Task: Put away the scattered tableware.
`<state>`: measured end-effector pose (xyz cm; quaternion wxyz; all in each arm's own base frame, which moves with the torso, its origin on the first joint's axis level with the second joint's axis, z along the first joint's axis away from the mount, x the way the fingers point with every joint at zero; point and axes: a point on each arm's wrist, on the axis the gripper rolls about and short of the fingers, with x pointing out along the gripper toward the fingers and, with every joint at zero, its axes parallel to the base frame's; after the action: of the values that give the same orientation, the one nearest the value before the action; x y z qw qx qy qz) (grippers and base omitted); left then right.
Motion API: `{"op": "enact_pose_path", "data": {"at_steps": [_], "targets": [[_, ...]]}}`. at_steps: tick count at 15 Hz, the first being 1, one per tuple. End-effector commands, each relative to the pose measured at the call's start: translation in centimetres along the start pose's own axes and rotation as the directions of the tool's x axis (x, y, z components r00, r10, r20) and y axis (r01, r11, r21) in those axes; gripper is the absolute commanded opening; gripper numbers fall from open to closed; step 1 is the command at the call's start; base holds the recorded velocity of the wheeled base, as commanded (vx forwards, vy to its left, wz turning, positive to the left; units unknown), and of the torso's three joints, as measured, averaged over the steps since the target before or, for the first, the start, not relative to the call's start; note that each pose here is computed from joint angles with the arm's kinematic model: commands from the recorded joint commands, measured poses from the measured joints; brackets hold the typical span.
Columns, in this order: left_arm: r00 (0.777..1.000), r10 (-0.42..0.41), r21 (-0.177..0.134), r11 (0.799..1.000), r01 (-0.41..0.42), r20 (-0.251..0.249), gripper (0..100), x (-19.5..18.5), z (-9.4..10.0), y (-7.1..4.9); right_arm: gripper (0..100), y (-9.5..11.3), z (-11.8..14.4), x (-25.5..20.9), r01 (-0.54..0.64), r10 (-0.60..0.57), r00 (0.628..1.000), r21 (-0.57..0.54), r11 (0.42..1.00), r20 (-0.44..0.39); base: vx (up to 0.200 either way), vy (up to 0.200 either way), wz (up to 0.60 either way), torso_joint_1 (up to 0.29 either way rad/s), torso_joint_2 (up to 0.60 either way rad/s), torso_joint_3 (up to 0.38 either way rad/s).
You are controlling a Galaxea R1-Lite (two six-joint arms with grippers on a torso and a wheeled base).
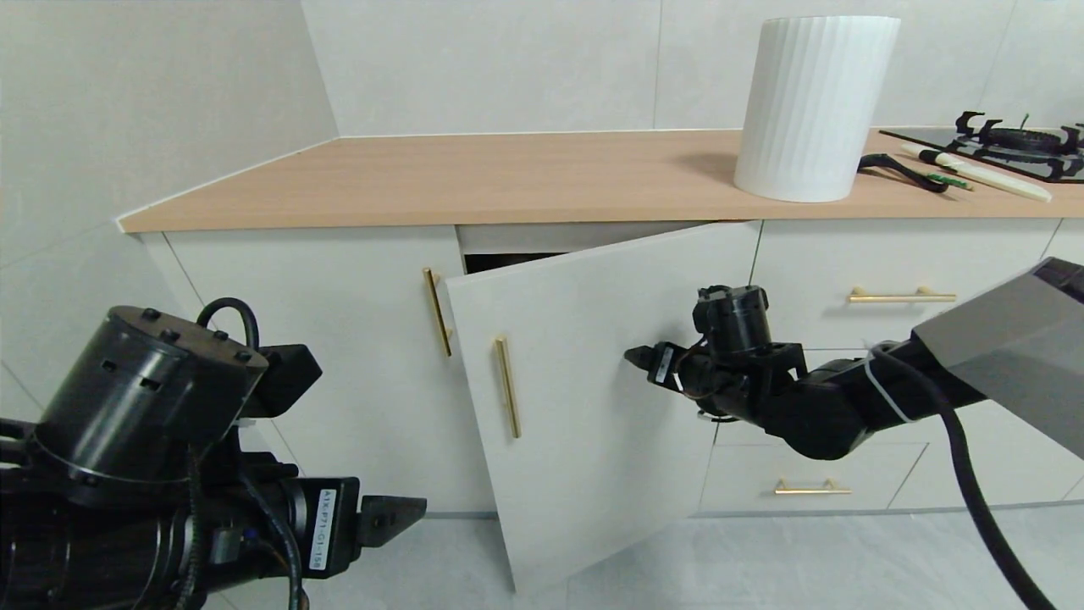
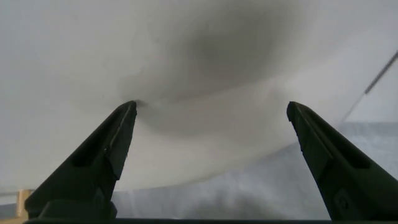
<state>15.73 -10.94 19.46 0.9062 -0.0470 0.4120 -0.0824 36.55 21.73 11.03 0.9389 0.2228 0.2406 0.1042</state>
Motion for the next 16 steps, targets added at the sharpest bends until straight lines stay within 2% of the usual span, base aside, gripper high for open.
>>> {"op": "enact_pose_path", "data": {"at_steps": [1,6,12,16], "targets": [[1.0,0.001,0.001,1.0,-0.001,-0.002,100,0.0,0.0,0.0,100,-0.2,-0.3,1.8,0.029,-0.029,0.999,0.018,0.999,0.027,0.0,0.0,0.0,0.0,0.0,0.0],[1.0,0.001,0.001,1.0,-0.001,-0.002,100,0.0,0.0,0.0,100,-0.9,-0.3,4.7,0.102,-0.107,0.987,0.051,0.994,0.12,0.0,0.0,0.0,0.0,0.0,0.0],[1.0,0.0,0.001,1.0,0.0,0.0,100,0.0,0.0,0.0,100,-1.5,-0.7,6.1,0.152,-0.159,0.975,0.059,0.987,0.153,0.0,0.0,0.0,0.0,0.0,0.0],[1.0,0.001,-0.001,1.0,-0.001,-0.002,100,0.0,0.0,0.0,100,-2.1,-0.5,7.3,0.208,-0.22,0.955,0.075,0.975,0.199,0.0,0.0,0.0,0.0,0.0,0.0]]}}
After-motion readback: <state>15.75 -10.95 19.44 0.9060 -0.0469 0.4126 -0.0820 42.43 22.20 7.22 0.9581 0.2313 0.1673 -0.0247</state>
